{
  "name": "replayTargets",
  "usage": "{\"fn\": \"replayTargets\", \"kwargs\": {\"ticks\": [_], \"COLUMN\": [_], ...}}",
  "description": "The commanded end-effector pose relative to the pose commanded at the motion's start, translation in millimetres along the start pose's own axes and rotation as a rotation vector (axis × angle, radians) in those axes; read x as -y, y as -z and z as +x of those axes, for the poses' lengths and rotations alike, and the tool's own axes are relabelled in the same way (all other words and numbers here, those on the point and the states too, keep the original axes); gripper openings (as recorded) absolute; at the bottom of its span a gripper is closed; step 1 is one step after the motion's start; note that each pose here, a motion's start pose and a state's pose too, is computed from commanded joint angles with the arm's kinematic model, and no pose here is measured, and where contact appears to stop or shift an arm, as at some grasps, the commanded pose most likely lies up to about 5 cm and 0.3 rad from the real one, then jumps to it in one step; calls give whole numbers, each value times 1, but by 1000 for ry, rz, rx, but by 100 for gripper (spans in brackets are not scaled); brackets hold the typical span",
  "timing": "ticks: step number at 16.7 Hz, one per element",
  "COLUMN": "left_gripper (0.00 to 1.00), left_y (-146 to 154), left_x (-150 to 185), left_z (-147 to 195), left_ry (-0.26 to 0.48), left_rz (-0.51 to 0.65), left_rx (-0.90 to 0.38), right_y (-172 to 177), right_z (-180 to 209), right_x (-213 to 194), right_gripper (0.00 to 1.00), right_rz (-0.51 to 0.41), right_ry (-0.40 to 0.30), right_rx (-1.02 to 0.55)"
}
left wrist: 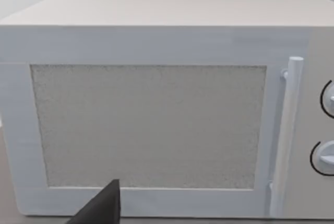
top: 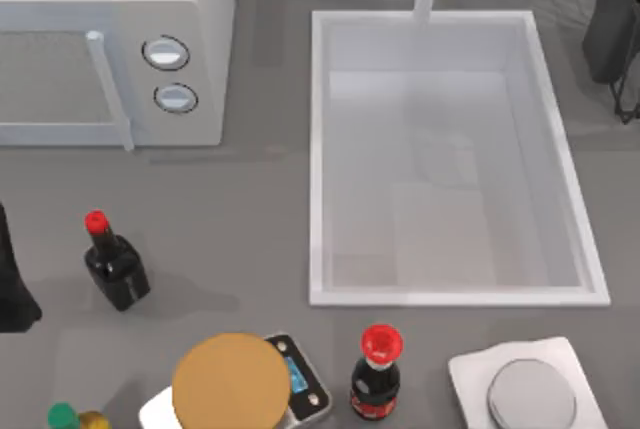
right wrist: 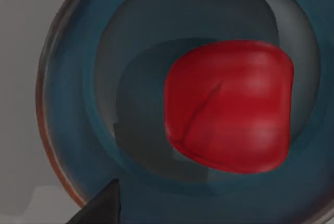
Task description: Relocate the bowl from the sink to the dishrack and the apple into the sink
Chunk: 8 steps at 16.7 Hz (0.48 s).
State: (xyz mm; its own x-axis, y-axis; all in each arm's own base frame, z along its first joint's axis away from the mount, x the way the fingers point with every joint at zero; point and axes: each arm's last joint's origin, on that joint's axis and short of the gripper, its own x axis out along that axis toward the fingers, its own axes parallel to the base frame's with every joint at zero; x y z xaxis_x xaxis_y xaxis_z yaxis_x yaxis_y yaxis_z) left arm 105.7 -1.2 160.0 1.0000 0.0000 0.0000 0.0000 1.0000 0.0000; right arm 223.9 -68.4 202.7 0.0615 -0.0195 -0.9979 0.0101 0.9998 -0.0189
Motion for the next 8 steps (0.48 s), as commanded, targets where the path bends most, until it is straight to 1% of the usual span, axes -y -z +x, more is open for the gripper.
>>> {"fn": "replayTargets", "kwargs": {"ticks": [3,8], "left_gripper": [100,100], "left_y": [0,0], "left_x": [0,0], "left_z": [0,0], "left_ry": [0,0], "left_rz": [0,0], "left_rx": [0,0], "right_y": [-7,-6], "right_z": [3,4], "right_x": [5,4], "right_gripper": [100,100], "right_rz": [0,-3], "right_ry": [-19,-18], "right_rx": [-62,-60]}}
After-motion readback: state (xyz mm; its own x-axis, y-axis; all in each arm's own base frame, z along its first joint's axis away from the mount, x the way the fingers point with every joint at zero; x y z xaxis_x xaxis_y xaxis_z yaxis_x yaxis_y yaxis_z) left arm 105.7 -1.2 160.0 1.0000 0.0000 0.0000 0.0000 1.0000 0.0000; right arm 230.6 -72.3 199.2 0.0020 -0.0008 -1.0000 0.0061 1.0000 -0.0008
